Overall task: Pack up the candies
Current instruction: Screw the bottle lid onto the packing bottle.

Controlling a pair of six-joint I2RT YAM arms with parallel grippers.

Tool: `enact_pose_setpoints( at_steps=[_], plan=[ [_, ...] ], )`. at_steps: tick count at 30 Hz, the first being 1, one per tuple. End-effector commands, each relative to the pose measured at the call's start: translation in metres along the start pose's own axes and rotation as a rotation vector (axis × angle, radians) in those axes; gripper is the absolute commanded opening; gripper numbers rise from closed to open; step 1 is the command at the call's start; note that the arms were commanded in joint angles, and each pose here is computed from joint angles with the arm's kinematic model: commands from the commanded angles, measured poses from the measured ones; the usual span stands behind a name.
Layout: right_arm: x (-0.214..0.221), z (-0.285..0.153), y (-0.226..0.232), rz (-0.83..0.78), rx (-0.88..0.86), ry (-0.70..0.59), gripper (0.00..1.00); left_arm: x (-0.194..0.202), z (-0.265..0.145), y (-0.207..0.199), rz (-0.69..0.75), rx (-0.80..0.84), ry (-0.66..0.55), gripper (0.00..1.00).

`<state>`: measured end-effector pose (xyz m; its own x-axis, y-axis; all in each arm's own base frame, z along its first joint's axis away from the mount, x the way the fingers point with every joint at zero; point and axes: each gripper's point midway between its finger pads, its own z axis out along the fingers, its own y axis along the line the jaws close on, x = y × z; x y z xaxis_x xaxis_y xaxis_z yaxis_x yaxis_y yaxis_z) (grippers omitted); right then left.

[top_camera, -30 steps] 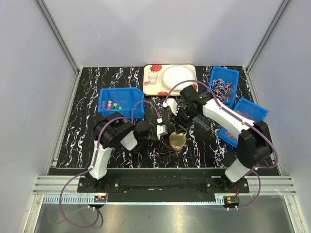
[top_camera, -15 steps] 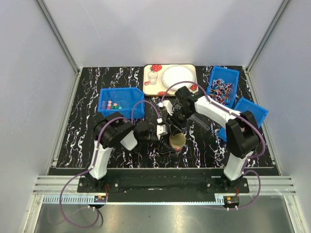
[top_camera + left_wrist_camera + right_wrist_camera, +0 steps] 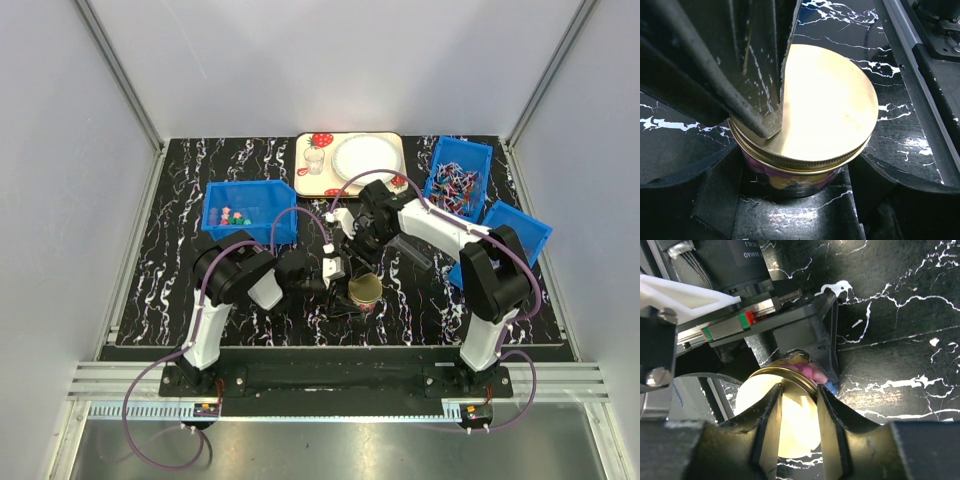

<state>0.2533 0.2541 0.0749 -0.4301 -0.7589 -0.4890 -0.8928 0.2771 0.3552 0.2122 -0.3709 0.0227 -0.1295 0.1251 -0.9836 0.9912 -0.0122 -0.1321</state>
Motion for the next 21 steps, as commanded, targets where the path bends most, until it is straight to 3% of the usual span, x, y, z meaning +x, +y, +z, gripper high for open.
enact_pose_setpoints(
  at_steps=[1, 21],
  plan=[
    [0.009, -0.008, 0.005, -0.023, 0.026, 0.011, 0.36, -0.073, 0.001, 0.013, 0.262, -0.041, -0.238, 0.69],
    [0.061, -0.024, 0.017, 0.024, 0.077, 0.06, 0.32, -0.072, 0.001, 0.013, 0.263, -0.043, -0.237, 0.69]
  ],
)
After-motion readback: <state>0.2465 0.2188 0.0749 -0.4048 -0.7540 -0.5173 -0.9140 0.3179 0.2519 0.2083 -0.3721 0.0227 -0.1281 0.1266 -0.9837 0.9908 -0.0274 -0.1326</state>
